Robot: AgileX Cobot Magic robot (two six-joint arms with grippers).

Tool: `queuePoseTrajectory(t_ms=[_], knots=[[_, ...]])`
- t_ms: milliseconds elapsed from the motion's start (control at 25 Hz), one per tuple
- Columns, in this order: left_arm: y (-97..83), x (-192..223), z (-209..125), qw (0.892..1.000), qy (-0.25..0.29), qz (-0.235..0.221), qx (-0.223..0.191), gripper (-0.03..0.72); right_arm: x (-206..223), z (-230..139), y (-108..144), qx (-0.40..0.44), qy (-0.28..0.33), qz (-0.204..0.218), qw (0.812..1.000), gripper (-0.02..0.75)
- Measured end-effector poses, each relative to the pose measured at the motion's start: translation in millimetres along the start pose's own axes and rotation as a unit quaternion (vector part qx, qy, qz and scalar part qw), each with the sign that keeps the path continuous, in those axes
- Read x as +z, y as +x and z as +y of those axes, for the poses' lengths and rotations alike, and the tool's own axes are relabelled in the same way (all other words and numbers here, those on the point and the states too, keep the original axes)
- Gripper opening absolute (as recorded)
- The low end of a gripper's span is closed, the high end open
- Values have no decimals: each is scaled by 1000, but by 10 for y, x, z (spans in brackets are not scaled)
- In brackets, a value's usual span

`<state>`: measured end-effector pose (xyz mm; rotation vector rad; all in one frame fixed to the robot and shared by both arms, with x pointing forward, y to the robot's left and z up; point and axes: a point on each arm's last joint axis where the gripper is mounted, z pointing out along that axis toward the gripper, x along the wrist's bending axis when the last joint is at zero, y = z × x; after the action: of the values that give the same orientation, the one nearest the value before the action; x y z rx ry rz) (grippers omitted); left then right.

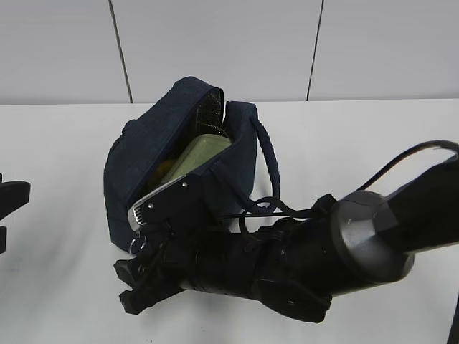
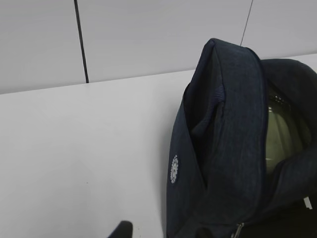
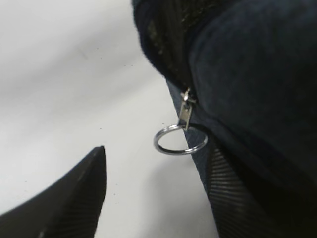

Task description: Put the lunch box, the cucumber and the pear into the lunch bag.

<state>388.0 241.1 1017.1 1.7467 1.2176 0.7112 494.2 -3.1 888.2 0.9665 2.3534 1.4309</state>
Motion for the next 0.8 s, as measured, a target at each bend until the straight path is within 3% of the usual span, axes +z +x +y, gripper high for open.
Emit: queuePoseTrajectory(t_ms=[560, 800], knots=[[0, 0, 0, 1000, 0, 0, -1, 238, 16, -1, 39, -13, -14, 24, 1000, 498], [0, 0, 0, 1000, 0, 0, -1, 238, 17, 1, 19, 7, -14, 13, 1000, 498]])
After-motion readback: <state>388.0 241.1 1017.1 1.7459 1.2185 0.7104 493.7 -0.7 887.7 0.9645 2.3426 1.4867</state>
